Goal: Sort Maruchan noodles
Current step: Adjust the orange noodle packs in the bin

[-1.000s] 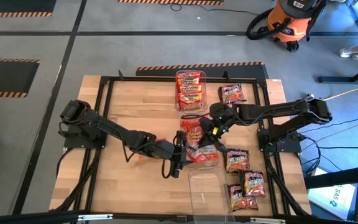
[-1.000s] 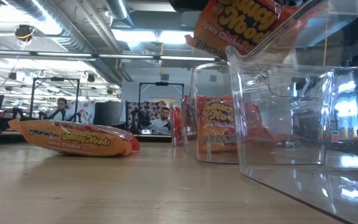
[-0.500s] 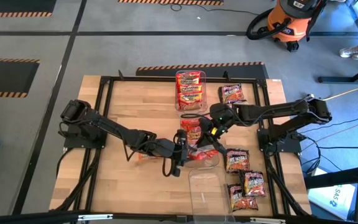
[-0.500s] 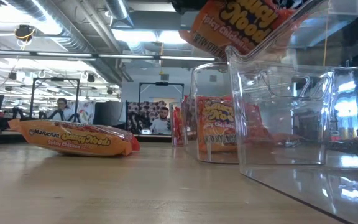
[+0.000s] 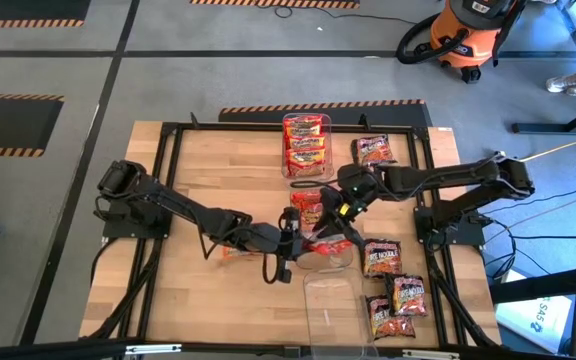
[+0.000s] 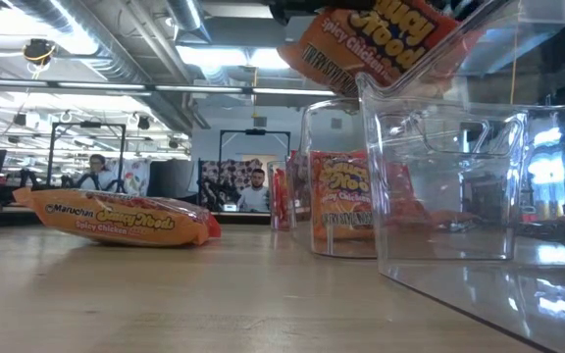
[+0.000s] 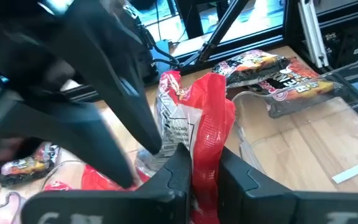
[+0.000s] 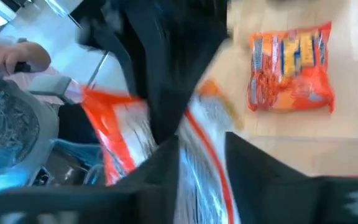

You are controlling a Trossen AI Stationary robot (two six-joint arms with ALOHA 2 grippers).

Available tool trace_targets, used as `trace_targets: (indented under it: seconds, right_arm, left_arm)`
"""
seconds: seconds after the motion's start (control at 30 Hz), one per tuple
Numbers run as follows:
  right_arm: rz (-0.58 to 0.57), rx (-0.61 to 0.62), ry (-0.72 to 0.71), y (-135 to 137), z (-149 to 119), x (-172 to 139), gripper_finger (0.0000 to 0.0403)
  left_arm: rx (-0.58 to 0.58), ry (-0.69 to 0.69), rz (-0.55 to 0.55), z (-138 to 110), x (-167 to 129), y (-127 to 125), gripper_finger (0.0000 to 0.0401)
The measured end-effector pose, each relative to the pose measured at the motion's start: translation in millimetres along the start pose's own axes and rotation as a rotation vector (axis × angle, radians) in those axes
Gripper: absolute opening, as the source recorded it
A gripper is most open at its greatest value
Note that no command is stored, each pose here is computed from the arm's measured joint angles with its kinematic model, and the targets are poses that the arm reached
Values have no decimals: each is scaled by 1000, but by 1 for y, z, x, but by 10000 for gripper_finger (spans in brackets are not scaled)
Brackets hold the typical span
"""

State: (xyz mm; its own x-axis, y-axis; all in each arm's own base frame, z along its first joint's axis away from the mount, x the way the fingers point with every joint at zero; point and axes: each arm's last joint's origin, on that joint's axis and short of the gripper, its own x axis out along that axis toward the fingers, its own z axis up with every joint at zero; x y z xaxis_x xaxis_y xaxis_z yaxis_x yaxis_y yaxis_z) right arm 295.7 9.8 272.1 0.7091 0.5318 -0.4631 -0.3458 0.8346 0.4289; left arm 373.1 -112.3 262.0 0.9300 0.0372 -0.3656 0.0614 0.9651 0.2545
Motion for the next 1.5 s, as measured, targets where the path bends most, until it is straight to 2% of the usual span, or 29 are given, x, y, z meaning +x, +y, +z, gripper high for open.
trace_targets:
  seconds: [0.07, 0.2, 0.27, 0.4, 0.5, 0.67, 0.8, 0.93, 1.1, 1.3, 1.4, 1.5]
  right_arm:
    - [-6, -16, 36, 6, 11, -7, 130]
    - [-22, 24, 206, 19, 17, -23, 181]
    - [-48, 40, 259, 28, 20, -32, 198]
    - [-171, 26, 302, 43, 17, -50, 214]
    - [-247, -34, 263, 59, 15, -65, 216]
    - [-317, -159, 84, 84, 2, -90, 207]
    - [-334, -173, -83, 92, -16, -101, 201]
    - [-250, -168, -194, 94, -28, -99, 206]
    - [-215, -157, -252, 93, -21, -91, 253]
    - [-382, -133, -216, 85, -4, -72, 308]
    - [-448, -111, -111, 79, 1, -57, 314]
    - [-449, -95, -14, 74, 9, -40, 312]
  left_arm:
    - [-4, 9, -9, -1, 0, -2, 30]
    - [-29, 43, 36, 0, -8, -5, 29]
    - [-60, 46, 70, 3, -15, -4, 29]
    - [-80, 42, 103, 7, -23, -3, 29]
    - [-89, 23, 120, 10, -24, -2, 29]
    - [-136, -65, 114, 0, -18, 4, 29]
    - [-211, -160, 109, -7, -15, 10, 29]
    - [-300, -184, 108, -12, -12, 20, 29]
    - [-328, -191, 120, -12, -11, 26, 29]
    - [-329, -193, 117, -12, -11, 25, 29]
    - [-330, -192, 128, -12, -11, 26, 29]
    - [-330, -188, 142, -12, -11, 26, 29]
